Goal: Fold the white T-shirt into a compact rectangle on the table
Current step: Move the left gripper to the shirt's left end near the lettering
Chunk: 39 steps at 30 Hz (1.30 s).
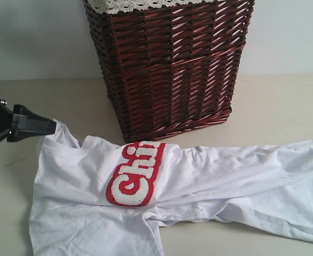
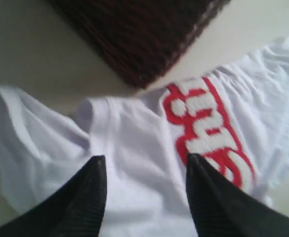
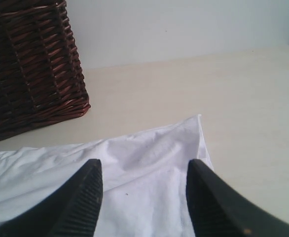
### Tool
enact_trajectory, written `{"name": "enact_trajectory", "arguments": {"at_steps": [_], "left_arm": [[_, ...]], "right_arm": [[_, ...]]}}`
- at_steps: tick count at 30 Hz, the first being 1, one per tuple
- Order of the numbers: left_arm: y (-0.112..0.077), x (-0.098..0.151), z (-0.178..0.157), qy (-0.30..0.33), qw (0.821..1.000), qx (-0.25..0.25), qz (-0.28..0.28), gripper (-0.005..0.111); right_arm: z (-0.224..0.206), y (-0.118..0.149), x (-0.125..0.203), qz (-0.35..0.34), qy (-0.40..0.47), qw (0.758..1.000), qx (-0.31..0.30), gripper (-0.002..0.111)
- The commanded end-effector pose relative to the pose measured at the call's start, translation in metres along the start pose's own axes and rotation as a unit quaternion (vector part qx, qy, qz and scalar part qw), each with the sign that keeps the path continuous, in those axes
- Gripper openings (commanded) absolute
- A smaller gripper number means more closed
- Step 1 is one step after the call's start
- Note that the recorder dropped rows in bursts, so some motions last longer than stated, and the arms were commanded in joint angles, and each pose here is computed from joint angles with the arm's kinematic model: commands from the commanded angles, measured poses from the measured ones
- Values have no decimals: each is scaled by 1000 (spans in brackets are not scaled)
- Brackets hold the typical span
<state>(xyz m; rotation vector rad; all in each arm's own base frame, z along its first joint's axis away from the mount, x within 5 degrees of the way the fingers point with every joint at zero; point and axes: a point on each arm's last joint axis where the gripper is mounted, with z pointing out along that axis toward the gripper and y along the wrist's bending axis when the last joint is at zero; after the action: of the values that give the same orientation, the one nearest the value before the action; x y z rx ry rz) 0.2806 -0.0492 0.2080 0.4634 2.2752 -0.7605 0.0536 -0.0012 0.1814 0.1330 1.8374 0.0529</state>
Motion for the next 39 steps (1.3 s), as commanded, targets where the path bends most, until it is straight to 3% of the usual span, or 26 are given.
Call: {"name": "enact_trajectory", "arguments": {"at_steps": [1, 5, 9, 11, 12, 13, 14, 16, 18, 21, 24, 30, 39], "left_arm": [[25, -7, 4, -30, 990, -123, 62, 49], [37, -7, -1, -29, 982, -182, 42, 49], [35, -7, 0, -36, 986, -164, 5, 49], [22, -3, 5, -15, 995, -84, 59, 38], [10, 1, 9, 5, 990, -10, 138, 17], [5, 2, 10, 5, 985, 13, 171, 7], [3, 3, 16, 7, 970, 24, 241, 0], [7, 6, 26, 24, 954, 4, 297, 0], [17, 9, 39, 59, 947, -22, 316, 0], [33, 21, 73, 131, 921, 3, 366, 0], [51, 20, 102, 149, 920, -43, 361, 0], [71, 25, 109, 165, 928, -128, 308, 0], [69, 62, 104, 219, 920, -115, 304, 0]], "right_arm": [[0, 0, 0, -2, -5, 1000, 3, 51], [0, 0, 0, -1, -5, 1000, 2, 51], [0, 0, 0, 0, -5, 1000, 2, 51], [0, 0, 0, 0, -5, 1000, 2, 51], [0, 0, 0, 0, -5, 1000, 2, 51], [0, 0, 0, 0, -5, 1000, 2, 51], [0, 0, 0, 0, -5, 1000, 2, 51], [0, 0, 0, -1, -5, 1000, 2, 51], [0, 0, 0, -2, -5, 1000, 3, 51], [0, 0, 0, -2, -5, 1000, 3, 51], [0, 0, 0, -2, -5, 1000, 3, 51], [0, 0, 0, -1, -5, 1000, 2, 51], [0, 0, 0, -1, -5, 1000, 2, 51]]}}
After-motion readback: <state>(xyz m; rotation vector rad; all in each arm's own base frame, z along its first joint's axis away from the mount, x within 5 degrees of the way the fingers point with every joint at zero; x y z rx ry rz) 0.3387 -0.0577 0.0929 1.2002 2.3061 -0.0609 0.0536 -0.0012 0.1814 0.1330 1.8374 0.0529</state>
